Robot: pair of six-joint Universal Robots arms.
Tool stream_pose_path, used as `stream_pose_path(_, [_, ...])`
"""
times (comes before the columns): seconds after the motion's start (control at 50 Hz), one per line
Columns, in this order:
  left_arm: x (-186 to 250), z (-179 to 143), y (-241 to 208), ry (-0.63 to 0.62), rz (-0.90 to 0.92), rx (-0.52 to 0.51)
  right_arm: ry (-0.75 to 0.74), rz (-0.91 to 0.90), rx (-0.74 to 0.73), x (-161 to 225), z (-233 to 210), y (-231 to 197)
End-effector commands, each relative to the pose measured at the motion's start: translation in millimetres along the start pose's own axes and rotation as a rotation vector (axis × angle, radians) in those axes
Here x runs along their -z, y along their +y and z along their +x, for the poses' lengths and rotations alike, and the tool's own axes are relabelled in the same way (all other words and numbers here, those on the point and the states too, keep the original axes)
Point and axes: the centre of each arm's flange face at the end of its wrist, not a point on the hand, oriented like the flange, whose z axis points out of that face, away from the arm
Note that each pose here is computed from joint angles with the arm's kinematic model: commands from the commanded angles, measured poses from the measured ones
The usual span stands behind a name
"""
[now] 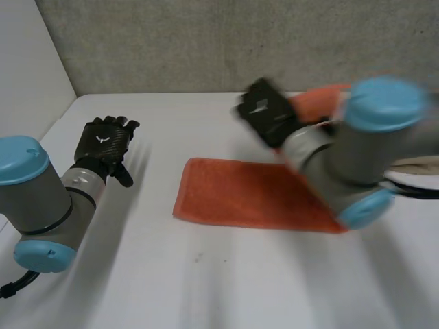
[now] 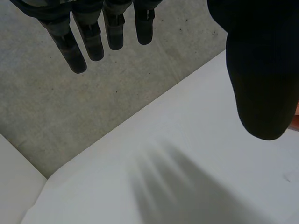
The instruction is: Fold the laundry.
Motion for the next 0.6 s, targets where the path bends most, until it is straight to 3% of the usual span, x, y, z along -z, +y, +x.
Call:
stream_pose_path(0.02, [0.8, 1.2, 1.1, 0.003, -0.004, 0.0, -0.249, 0.132, 0.019, -13.9, -112.9, -34.8])
stream_pose_path(0.14, [2.4, 3.5, 3.2, 0.012, -0.01, -0.003, -0.396, 0.116, -0.007, -2.2, -159.8, -35.9])
stream_pose_path(0.2, [3.0, 6.6, 1.5, 0.021, -0.004, -0.005, -0.394, 0.09, -0.031, 0.3, -153.8, -36.1])
stream_pose_path(0.28, [5.0, 19.5, -9.9, 0.054, 0.034, -0.009, -0.295, 0.034, -0.18, 0.5, -117.0, -47.6])
stream_pose_path(0.38, [4.6, 35.0, -29.5, 0.095, 0.097, -0.014, -0.092, -0.172, -0.572, 11.4, -34.4, 2.5])
stream_pose_path(0.46, [8.2, 55.8, -45.1, 0.146, 0.149, -0.016, -0.038, -0.303, -0.742, 42.9, -17.5, 32.9])
stream_pose_path(0.6, [10.7, 86.6, -44.7, 0.218, 0.16, -0.016, -0.02, -0.512, -0.688, 89.2, -33.5, 101.7])
